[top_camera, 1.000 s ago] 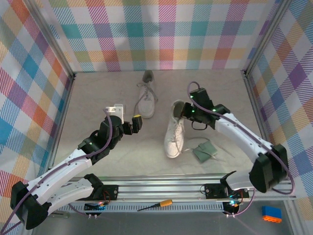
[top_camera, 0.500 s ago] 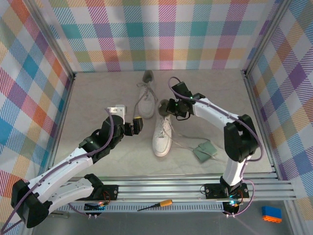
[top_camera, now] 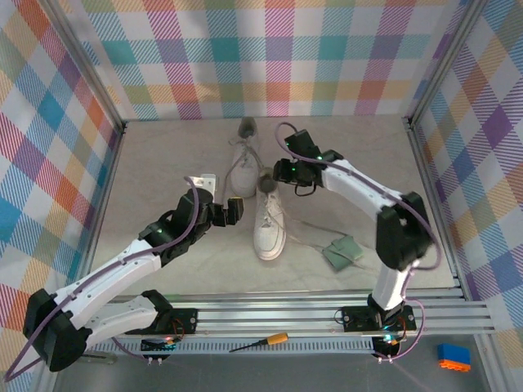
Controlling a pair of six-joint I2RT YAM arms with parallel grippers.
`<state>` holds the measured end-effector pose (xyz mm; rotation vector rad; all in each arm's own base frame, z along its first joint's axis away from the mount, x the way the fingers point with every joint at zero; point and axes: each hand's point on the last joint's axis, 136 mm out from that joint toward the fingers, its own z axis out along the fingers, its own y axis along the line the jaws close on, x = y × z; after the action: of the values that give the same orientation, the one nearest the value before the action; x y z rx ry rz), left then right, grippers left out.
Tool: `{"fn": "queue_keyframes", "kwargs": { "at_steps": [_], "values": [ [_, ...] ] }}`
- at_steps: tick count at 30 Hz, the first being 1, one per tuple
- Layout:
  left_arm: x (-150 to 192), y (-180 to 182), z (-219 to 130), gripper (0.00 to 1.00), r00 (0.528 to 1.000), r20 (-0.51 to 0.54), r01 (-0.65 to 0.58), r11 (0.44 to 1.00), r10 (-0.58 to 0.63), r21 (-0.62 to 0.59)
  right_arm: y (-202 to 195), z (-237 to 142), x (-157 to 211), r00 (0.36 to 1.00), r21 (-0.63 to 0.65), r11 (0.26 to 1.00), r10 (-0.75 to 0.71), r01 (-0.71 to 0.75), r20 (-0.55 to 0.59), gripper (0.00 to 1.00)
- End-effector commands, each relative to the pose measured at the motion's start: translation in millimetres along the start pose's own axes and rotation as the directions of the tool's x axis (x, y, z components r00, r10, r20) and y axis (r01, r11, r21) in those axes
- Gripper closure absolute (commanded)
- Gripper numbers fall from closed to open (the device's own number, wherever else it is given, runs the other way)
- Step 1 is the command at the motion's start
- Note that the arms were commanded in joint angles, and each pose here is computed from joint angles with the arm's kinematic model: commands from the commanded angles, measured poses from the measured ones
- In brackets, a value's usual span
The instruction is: Tie the shoes
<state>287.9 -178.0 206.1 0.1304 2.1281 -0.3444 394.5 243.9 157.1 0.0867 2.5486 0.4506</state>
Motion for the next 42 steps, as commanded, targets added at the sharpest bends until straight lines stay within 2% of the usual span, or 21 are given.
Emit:
{"fn": "queue_keyframes", "kwargs": {
  "at_steps": [1,4,8,11,16,21,25,28,30,35,42],
  "values": [
    [-8.7,-31.9,4.5,0.0,0.999,0.002,-0.051,0.994,0.052,0.101,-71.7,-42.9,11.6,0.991,0.269,0.959,0.058,-0.089,0.12,0.45],
    [-2.5,-64.6,14.1,0.0,0.991,-0.001,-0.133,0.976,0.135,0.174,-128.5,-60.5,47.6,0.983,0.415,0.892,0.142,-0.178,0.114,0.4],
    [10.4,-107.9,31.2,0.0,0.981,-0.029,-0.175,0.942,0.191,0.285,-175.5,-69.3,91.8,0.957,0.483,0.831,0.286,-0.276,0.056,0.37],
    [17.4,-132.9,38.9,0.0,0.976,-0.041,-0.187,0.921,0.213,0.342,-206.1,-81.3,123.1,0.917,0.535,0.76,0.39,-0.37,0.08,0.35],
    [25.2,-146.2,48.9,0.0,0.978,-0.057,-0.167,0.912,0.202,0.376,-244.9,-88.3,164.0,0.772,0.499,0.629,0.62,-0.596,0.141,0.41],
    [33.6,-142.9,52.9,0.0,0.974,-0.061,-0.18,0.911,0.218,0.371,-255.1,-95.3,173.8,0.704,0.483,0.564,0.69,-0.67,0.171,0.4],
    [38.8,-140.4,53.8,0.0,0.971,-0.063,-0.193,0.909,0.231,0.37,-258.2,-96.9,183.3,0.605,0.494,0.452,0.769,-0.742,0.206,0.38],
    [41.4,-136.0,52.9,0.0,0.97,-0.059,-0.198,0.912,0.234,0.36,-262.0,-100.6,196.5,0.446,0.514,0.253,0.846,-0.819,0.294,0.4],
    [42.0,-131.7,52.0,0.0,0.971,-0.054,-0.201,0.915,0.234,0.35,-264.9,-101.8,201.2,0.37,0.523,0.15,0.861,-0.839,0.348,0.4],
    [40.7,-120.6,45.9,0.0,0.973,-0.044,-0.201,0.923,0.228,0.329,-262.0,-88.8,190.8,0.286,0.496,0.071,0.883,-0.865,0.372,0.41],
    [34.9,-101.1,36.9,0.0,0.978,-0.028,-0.191,0.937,0.208,0.293,-267.3,-78.6,183.4,0.239,0.508,0.006,0.887,-0.861,0.395,0.41]
  ]
}}
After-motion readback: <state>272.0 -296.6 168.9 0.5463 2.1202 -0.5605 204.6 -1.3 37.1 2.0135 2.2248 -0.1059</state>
